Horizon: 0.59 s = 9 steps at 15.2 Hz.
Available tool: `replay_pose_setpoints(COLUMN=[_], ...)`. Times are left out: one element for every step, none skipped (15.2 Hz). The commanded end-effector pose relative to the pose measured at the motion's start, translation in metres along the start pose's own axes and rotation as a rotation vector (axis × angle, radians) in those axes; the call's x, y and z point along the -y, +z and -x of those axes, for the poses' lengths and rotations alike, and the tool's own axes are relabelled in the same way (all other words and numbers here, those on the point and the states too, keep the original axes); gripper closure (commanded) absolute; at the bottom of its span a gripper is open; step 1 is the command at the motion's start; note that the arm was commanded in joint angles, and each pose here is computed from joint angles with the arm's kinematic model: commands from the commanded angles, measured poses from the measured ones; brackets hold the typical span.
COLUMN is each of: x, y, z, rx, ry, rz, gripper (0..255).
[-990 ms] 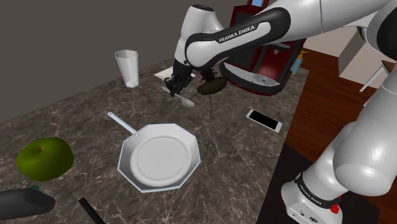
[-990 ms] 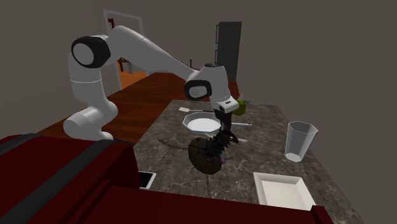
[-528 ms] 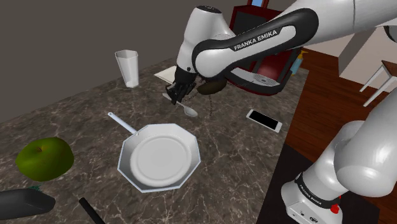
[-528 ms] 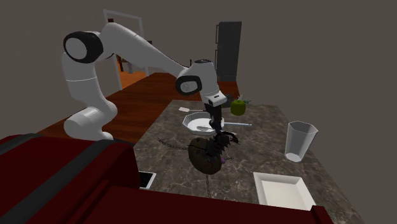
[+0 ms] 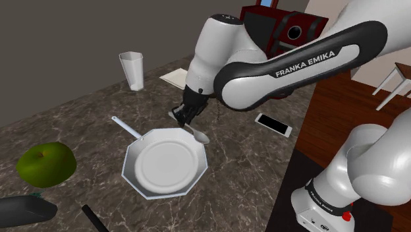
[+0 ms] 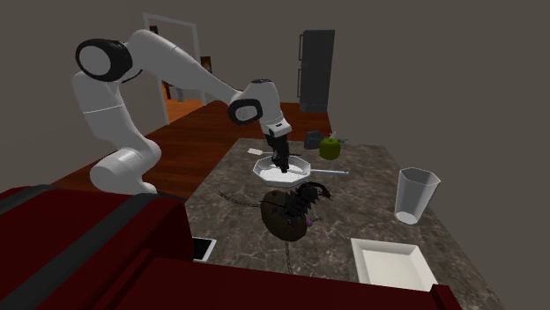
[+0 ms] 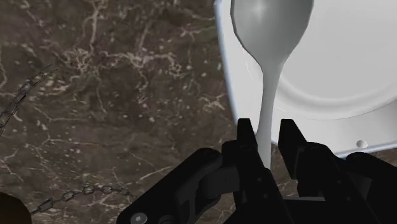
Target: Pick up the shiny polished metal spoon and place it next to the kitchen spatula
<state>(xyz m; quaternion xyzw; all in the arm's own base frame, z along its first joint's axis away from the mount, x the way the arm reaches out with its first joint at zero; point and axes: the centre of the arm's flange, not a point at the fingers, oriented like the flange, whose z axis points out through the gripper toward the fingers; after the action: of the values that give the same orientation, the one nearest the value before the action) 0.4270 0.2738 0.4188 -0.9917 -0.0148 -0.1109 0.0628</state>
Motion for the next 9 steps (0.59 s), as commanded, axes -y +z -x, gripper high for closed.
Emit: replay_pose_setpoints(x=[0.014,0.021,0.028,0.035,0.041,0.048,0.055,0.062,0.069], y=[-0.006,-0.008,-0.009,-0.011,-0.013,-0.015,-0.016,-0.018,-0.020], z=[0.025,0.037,0.048,0.059,0.070,0.081,0.092,0.103,0.114], rx=[0.000,0.000,0.000,0.000,0.000,0.000,0.000,0.000,0.000], ry=[0.002,0.002,0.002,0.002,0.002,0.002,0.002,0.002,0.002], rz=[0.001,0.001,0.001,0.001,0.001,0.001,0.001,0.001,0.001], gripper=[255,255,255,255,255,255,255,255,255])
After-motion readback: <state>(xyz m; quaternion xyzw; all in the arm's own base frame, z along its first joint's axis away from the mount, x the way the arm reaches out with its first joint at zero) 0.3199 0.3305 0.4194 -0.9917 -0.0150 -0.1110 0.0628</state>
